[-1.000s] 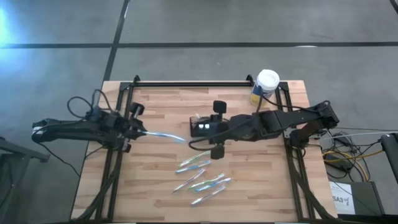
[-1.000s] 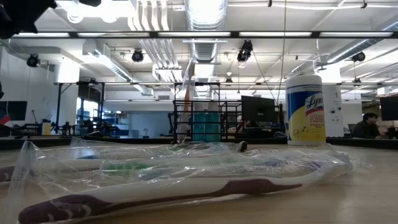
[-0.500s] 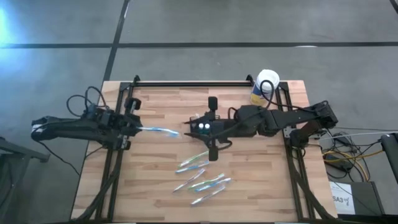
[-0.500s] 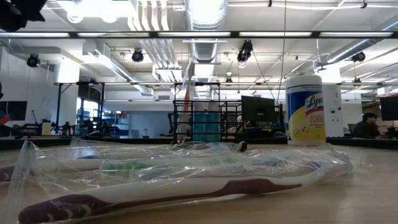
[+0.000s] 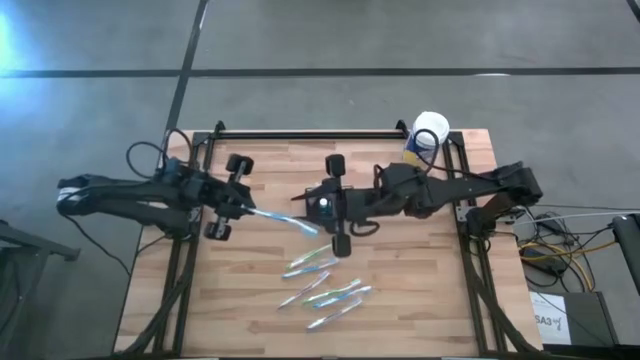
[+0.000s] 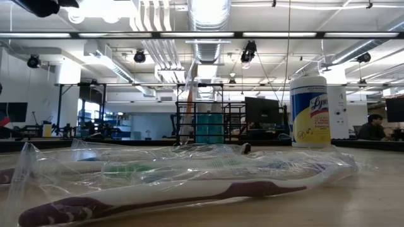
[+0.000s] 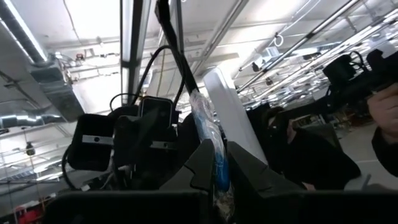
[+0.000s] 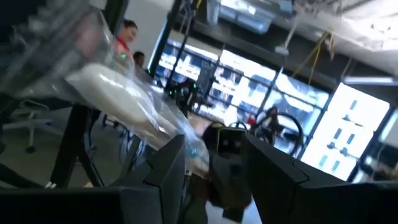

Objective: Pick & Place toothbrushing station
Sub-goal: Put the bottom right blue toothbrush in the wire organizer

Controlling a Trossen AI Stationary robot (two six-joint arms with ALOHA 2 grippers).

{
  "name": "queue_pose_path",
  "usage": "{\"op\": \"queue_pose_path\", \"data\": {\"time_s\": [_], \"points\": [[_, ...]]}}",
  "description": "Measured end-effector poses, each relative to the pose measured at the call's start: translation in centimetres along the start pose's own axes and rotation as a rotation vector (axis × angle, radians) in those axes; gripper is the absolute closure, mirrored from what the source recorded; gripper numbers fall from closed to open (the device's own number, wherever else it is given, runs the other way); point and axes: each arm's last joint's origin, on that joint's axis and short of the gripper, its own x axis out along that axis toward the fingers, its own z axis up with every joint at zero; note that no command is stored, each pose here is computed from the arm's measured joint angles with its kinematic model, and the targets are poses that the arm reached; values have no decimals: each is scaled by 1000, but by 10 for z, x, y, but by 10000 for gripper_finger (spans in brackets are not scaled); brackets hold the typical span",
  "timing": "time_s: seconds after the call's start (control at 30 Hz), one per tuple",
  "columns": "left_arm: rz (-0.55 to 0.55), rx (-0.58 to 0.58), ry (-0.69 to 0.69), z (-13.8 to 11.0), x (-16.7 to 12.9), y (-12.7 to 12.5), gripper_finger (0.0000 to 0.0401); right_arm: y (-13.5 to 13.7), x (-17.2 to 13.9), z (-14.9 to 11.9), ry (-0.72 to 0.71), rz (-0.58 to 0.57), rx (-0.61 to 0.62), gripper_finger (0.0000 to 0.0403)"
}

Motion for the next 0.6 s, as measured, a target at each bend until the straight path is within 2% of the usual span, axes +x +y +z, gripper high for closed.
{"op": "queue_pose_path", "data": {"time_s": [0.17, 0.33, 0.5, 0.6], "points": [[4, 17, -25, -4, 2, 1, 376, 5, 0, -11, -46, 40, -22, 249], [1, 18, -42, -3, 4, 2, 376, 6, -1, -24, -27, 45, -24, 252], [-1, 8, -17, -11, 5, 3, 376, 5, -3, -27, -117, 39, -28, 248], [3, 3, -2, -17, 7, 3, 376, 4, -3, -28, -123, 47, -22, 248]]}}
